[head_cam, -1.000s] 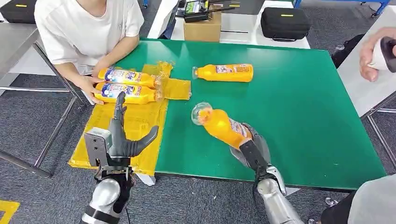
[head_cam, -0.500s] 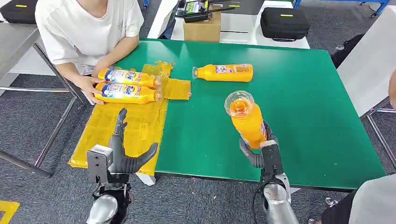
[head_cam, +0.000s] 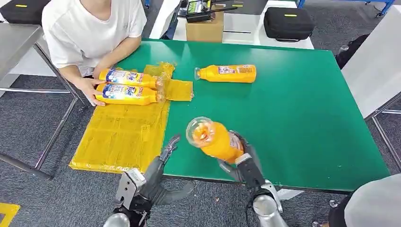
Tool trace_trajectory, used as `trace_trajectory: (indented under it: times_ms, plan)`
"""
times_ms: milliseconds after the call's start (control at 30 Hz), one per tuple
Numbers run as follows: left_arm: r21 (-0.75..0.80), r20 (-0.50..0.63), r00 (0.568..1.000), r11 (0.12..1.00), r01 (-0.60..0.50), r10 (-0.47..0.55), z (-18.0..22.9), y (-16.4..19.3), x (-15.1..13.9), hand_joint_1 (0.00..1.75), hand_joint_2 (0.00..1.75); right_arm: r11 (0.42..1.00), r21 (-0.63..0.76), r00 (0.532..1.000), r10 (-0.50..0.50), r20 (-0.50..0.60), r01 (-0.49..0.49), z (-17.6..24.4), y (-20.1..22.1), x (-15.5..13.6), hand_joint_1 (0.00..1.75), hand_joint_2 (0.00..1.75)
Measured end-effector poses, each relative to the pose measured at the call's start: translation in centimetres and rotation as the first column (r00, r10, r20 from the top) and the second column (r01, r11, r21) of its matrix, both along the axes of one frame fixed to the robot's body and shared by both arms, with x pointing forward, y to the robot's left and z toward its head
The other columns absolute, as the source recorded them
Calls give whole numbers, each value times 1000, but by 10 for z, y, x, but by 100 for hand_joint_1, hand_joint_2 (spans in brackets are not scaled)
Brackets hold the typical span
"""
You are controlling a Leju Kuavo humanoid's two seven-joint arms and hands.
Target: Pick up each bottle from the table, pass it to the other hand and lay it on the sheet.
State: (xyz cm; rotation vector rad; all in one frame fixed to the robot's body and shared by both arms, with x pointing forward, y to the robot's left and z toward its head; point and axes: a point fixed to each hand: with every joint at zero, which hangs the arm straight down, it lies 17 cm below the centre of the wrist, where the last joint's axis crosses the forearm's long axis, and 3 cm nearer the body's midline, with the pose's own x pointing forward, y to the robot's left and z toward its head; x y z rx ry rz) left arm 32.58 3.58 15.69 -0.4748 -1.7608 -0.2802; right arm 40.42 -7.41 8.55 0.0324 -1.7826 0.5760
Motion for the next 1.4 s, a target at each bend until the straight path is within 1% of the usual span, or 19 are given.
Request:
trace_trajectory:
  times_ms: [100,200,433,533,633,733,800,867,967,1067,1133,1267,1400]
  plan:
    - [-37,-13,999,998,51,-51,3,-10,-6,0,175,999,10,998,53,-14,-53,-2,23,-12,175,175]
    - [-87,-32,994,991,105,-108,6,-20,-11,0,175,997,33,997,72,-39,-71,-3,38,-18,175,175]
    - [-101,-44,990,987,127,-132,7,-26,-13,0,175,997,16,995,82,-60,-81,-8,53,-24,175,175]
    - [-92,-58,992,990,108,-114,4,-25,-9,0,175,996,0,994,85,-65,-85,-11,55,-25,175,175]
    - [-101,-101,993,994,50,-60,2,-20,2,0,175,995,-37,994,89,-70,-92,-16,62,-29,175,175]
    - [-160,-178,982,987,26,-55,-2,-19,8,0,175,996,-38,993,80,-87,-84,-19,65,-29,175,175]
    - [-189,-203,977,982,30,-69,-2,-21,8,0,175,997,-29,993,72,-93,-75,-18,66,-27,175,175]
    - [-199,-210,975,980,26,-68,-1,-22,10,0,175,996,-48,994,66,-81,-71,-16,70,-24,175,175]
    - [-190,-221,975,981,-32,-11,-1,-17,18,0,175,991,-116,997,63,-43,-67,-13,78,-20,175,175]
    - [-190,-228,974,980,-56,11,-2,-14,22,0,175,988,-137,998,64,-25,-67,-10,83,-17,175,175]
    - [-202,-235,972,977,-65,16,-1,-13,23,0,175,986,-155,998,67,-10,-67,-9,85,-16,175,175]
    - [-221,-237,971,973,-70,16,1,-12,24,0,175,981,-173,996,84,-14,-86,-13,91,-19,175,175]
    - [-266,-267,964,961,-70,-4,1,-11,25,0,175,977,-194,996,90,-3,-89,-14,94,-18,175,175]
